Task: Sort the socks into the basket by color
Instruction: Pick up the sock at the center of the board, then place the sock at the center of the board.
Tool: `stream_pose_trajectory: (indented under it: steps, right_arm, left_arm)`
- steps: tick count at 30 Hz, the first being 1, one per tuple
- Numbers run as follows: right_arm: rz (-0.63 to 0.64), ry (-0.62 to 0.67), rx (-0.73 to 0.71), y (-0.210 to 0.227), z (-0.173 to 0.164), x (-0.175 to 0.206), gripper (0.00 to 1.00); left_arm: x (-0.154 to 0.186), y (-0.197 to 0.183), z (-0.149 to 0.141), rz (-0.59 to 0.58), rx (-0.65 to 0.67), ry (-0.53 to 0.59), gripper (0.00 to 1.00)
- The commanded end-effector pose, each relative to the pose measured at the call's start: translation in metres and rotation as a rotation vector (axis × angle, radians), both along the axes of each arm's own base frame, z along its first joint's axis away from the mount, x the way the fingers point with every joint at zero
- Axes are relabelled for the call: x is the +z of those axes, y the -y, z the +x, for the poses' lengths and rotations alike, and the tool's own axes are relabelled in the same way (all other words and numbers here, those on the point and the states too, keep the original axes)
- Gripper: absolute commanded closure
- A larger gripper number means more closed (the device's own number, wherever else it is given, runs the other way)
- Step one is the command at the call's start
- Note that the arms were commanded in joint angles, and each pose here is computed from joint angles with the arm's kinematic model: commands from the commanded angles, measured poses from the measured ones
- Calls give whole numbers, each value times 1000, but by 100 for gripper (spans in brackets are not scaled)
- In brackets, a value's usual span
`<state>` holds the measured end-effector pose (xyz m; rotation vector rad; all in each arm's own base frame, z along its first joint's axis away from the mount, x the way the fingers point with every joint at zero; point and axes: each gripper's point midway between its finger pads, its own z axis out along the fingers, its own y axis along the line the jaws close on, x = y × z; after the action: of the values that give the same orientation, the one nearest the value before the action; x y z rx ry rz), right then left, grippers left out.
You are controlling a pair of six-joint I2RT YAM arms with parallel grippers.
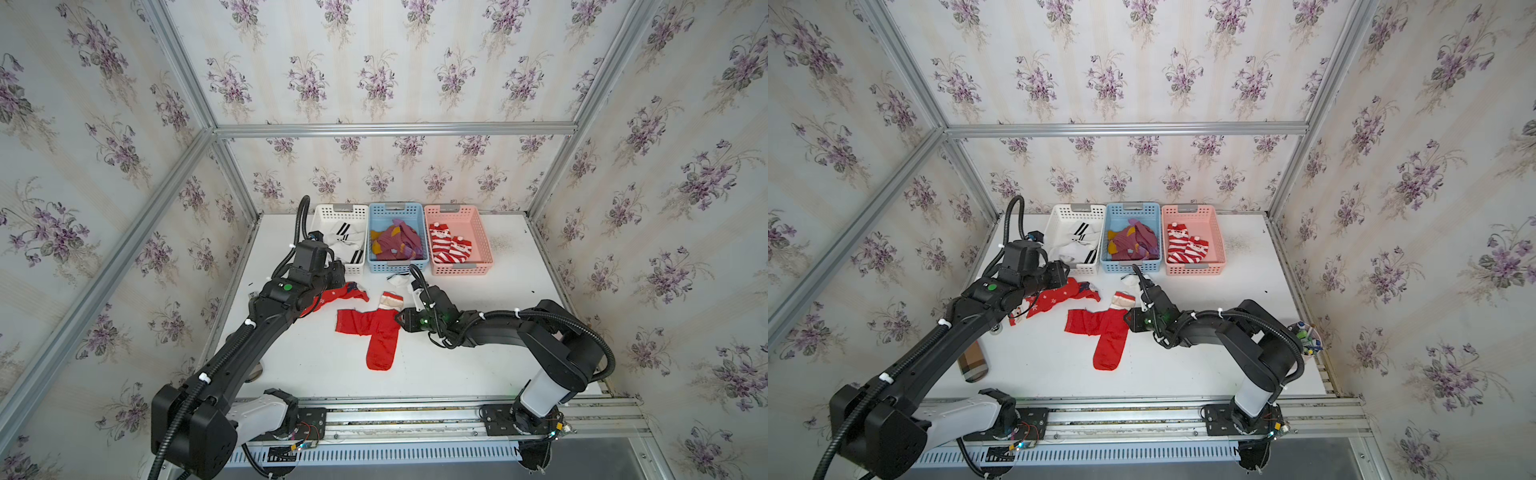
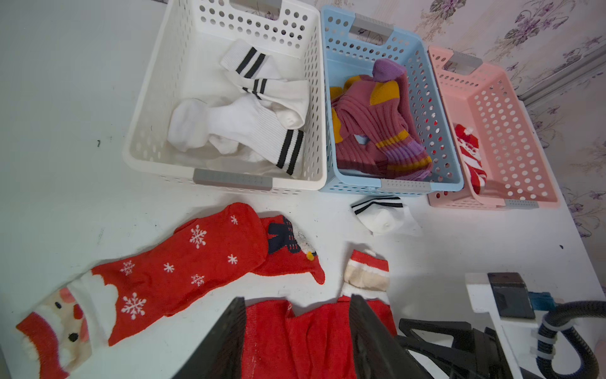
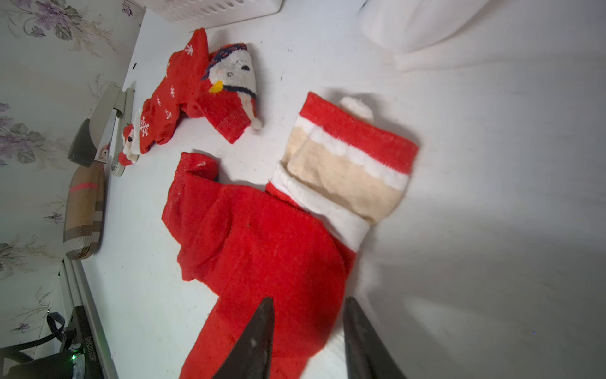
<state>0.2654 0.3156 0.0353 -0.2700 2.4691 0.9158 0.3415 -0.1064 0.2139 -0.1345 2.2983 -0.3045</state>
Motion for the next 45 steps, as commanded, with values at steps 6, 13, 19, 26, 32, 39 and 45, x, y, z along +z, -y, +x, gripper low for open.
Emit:
stream_pose_trajectory:
  steps: [6,13,19,26,32,39,45]
  right_arm:
    - [23,-16,-11,-9,1,-4,67]
    - [23,-6,-14,-10,3,1,84]
    - [34,64,-34,-5,8,32,100]
    - [26,263,-115,20,20,118,99]
    - [-8,427,-210,67,26,201,97]
    - [-43,537,-197,90,23,259,95]
    - [37,393,-9,39,18,210,96]
  left_arm:
    - [0,-5,-4,8,22,-3,47]
    - [6,-5,-5,9,18,8,47]
    - [8,-7,-7,14,19,15,47]
    - [9,-9,-8,23,20,15,46]
    - [9,-7,-7,16,18,18,46]
    - [8,-4,-7,-4,10,17,46]
    - [8,-1,-7,-17,7,14,46]
